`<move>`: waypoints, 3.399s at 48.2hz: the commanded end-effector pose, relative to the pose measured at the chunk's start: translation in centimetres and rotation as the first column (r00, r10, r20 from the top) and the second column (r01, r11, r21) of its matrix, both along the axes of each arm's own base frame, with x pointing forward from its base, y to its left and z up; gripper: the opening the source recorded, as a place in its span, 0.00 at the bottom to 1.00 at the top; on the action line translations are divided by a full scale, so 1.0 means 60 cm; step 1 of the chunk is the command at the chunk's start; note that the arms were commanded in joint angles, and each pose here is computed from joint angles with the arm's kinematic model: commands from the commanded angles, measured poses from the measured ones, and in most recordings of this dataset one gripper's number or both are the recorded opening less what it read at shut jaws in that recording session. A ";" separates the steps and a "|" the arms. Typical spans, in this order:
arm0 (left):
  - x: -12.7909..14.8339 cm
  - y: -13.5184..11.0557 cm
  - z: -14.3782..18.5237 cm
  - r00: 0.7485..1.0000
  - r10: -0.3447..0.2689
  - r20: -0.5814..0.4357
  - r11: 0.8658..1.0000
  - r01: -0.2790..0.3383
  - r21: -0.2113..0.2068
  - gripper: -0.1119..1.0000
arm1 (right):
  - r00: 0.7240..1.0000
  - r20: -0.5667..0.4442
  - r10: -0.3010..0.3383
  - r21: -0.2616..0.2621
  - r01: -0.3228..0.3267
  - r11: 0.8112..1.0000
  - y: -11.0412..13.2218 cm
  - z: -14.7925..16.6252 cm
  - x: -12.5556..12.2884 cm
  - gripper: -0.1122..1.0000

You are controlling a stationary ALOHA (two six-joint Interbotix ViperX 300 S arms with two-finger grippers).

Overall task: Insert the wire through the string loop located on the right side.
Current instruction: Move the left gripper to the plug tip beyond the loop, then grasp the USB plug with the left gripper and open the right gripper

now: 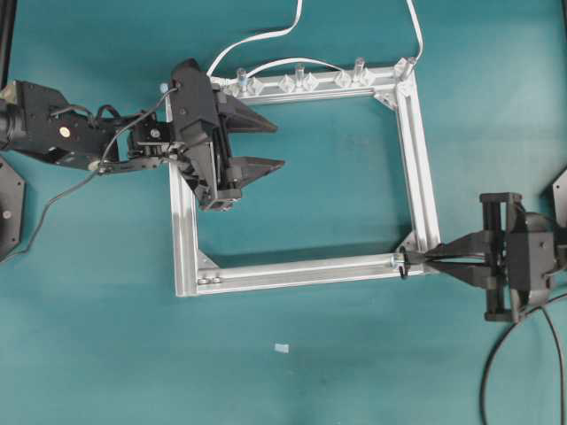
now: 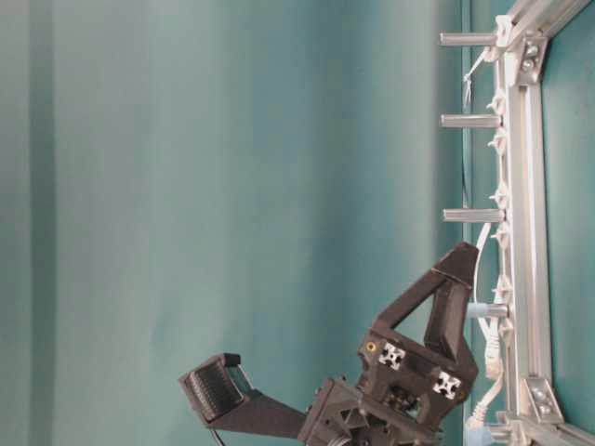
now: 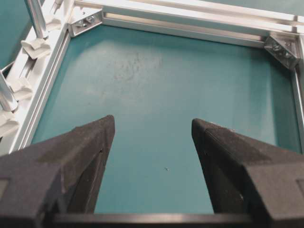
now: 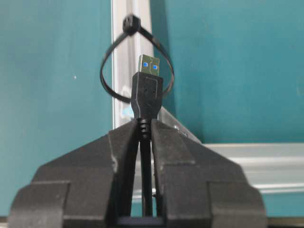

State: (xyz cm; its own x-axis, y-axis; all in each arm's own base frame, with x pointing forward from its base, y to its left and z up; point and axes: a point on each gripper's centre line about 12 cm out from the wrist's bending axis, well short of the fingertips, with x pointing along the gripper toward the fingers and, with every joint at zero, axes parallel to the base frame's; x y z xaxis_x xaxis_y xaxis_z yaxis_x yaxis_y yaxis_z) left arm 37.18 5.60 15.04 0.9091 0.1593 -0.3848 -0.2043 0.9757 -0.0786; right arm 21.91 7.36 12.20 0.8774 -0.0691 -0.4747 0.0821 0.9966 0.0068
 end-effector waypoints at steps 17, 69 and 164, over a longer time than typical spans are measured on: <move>0.008 -0.001 0.018 0.999 -0.005 0.035 1.000 0.005 0.007 0.71 | 1.000 0.016 -0.017 -0.006 0.017 1.000 0.012 0.006 0.036 0.20; 0.025 -0.150 0.019 0.970 -0.236 -0.063 0.972 0.235 -0.024 0.71 | 0.999 0.015 -0.030 -0.006 0.030 1.000 0.008 0.006 0.041 0.20; 0.259 -0.193 -0.020 0.965 -0.261 -0.010 0.965 0.260 -0.021 0.35 | 0.999 0.019 -0.034 -0.007 0.034 0.999 0.007 0.006 0.041 0.20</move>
State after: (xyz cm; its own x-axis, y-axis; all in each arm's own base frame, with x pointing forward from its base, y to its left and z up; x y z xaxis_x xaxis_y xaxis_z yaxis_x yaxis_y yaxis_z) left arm 52.29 -5.84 11.55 0.8909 -0.0858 -0.4459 0.0525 0.9949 -0.0864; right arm 24.07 7.72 12.11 0.8735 -0.1008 -0.4763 0.1122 0.9937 -0.0045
